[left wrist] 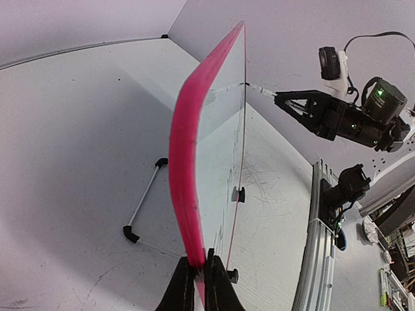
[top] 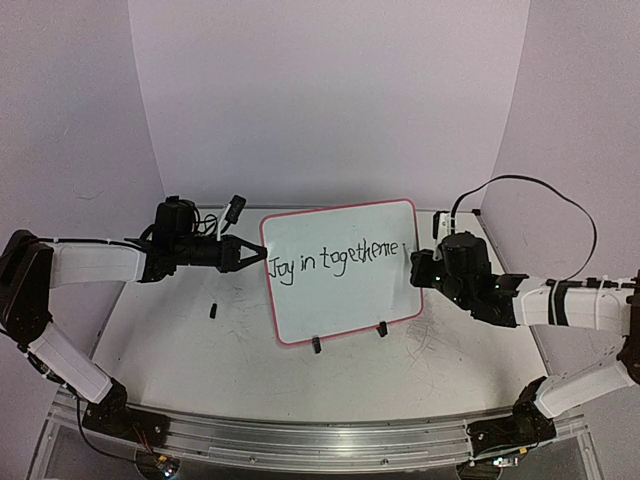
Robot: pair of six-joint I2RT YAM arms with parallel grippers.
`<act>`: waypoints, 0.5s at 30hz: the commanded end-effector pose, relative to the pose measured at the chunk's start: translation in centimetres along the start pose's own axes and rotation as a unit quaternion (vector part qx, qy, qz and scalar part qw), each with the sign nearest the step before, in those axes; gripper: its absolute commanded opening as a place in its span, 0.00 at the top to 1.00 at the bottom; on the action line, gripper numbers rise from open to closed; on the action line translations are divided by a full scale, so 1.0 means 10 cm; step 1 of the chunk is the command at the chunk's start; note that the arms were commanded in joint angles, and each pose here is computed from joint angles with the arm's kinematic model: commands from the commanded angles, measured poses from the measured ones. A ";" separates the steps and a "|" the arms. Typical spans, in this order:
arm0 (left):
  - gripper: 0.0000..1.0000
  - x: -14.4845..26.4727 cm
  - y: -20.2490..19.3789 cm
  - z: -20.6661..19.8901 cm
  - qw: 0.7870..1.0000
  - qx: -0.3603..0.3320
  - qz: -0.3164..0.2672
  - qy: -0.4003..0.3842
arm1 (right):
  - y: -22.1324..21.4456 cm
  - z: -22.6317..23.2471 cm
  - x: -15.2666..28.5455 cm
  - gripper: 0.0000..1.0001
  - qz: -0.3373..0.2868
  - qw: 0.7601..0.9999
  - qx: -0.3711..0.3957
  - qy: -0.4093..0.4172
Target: Write a sentence on the whiteboard
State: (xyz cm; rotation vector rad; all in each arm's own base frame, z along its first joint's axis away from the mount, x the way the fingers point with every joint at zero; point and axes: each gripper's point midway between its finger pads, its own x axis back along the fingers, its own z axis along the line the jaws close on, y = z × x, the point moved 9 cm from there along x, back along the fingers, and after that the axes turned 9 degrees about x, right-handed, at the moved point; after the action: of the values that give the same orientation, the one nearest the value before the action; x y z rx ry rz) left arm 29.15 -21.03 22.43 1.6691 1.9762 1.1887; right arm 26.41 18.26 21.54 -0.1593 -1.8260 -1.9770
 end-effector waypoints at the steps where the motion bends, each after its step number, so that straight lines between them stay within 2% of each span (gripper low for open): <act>1: 1.00 -0.01 0.14 -0.19 0.999 -0.044 -0.010 -0.021 | 0.19 0.04 -0.02 1.00 -0.038 0.999 -0.009 0.002; 15: 1.00 -0.01 0.14 -0.18 0.999 -0.043 -0.009 -0.019 | 0.13 0.08 -0.06 1.00 -0.021 0.999 0.006 0.024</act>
State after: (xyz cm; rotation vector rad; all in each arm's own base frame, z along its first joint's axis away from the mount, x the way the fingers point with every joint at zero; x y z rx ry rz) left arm 29.14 -21.04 22.42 1.6698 1.9759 1.1886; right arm 26.94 18.71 21.51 -0.1302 -1.8427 -1.9663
